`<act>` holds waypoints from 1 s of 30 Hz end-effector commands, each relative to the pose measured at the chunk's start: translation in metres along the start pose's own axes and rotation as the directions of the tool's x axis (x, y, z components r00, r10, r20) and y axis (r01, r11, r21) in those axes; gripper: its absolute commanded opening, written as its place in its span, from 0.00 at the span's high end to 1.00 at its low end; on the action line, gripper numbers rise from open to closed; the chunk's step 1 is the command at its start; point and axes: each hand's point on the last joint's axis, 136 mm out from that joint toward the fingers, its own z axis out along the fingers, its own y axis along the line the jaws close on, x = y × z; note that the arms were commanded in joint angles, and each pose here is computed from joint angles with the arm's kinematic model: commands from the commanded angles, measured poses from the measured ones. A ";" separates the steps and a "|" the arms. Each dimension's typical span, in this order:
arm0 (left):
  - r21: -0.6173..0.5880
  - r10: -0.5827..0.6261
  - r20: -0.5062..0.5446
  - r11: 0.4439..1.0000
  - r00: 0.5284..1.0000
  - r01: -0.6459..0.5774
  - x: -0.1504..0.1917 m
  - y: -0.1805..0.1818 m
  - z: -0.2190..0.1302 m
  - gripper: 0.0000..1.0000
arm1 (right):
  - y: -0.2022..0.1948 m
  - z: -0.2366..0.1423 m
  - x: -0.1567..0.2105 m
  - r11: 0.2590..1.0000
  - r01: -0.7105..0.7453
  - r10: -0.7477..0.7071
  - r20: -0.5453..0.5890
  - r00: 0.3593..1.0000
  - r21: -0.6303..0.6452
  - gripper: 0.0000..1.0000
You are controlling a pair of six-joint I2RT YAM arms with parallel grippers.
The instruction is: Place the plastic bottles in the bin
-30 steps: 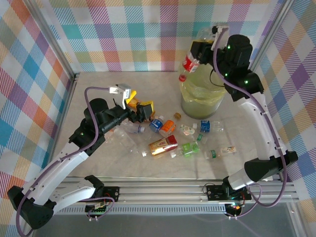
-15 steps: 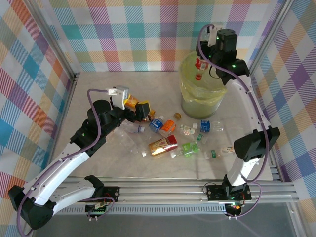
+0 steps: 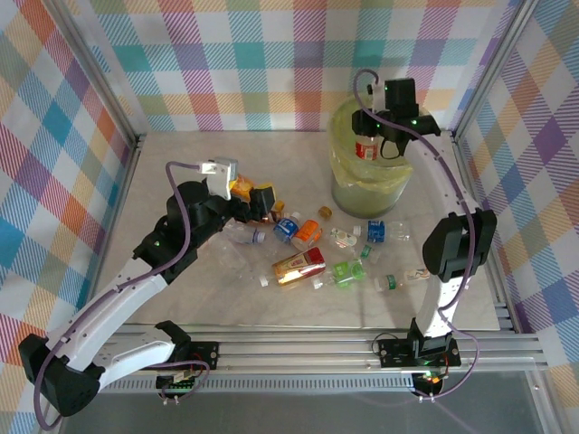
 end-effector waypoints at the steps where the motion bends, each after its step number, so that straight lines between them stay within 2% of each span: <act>1: -0.019 -0.008 -0.004 1.000 1.000 0.008 0.001 0.001 0.000 0.00 | 0.007 0.007 0.012 0.998 -0.031 0.029 -0.032 0.999 -0.060 0.47; 7: -0.065 -0.017 -0.032 0.998 0.999 0.015 0.009 0.009 0.004 0.00 | 0.015 0.021 0.030 0.991 -0.073 0.065 -0.072 0.995 -0.114 0.45; 18: -0.122 -0.025 -0.048 0.992 0.999 0.019 0.014 0.020 0.005 0.00 | 0.024 0.031 0.043 0.975 -0.134 0.115 -0.115 0.987 -0.177 0.29; 30: -0.148 -0.028 -0.058 0.989 0.998 0.019 0.014 0.024 0.006 0.00 | 0.026 0.015 0.029 0.966 -0.143 0.124 -0.098 0.987 -0.214 0.31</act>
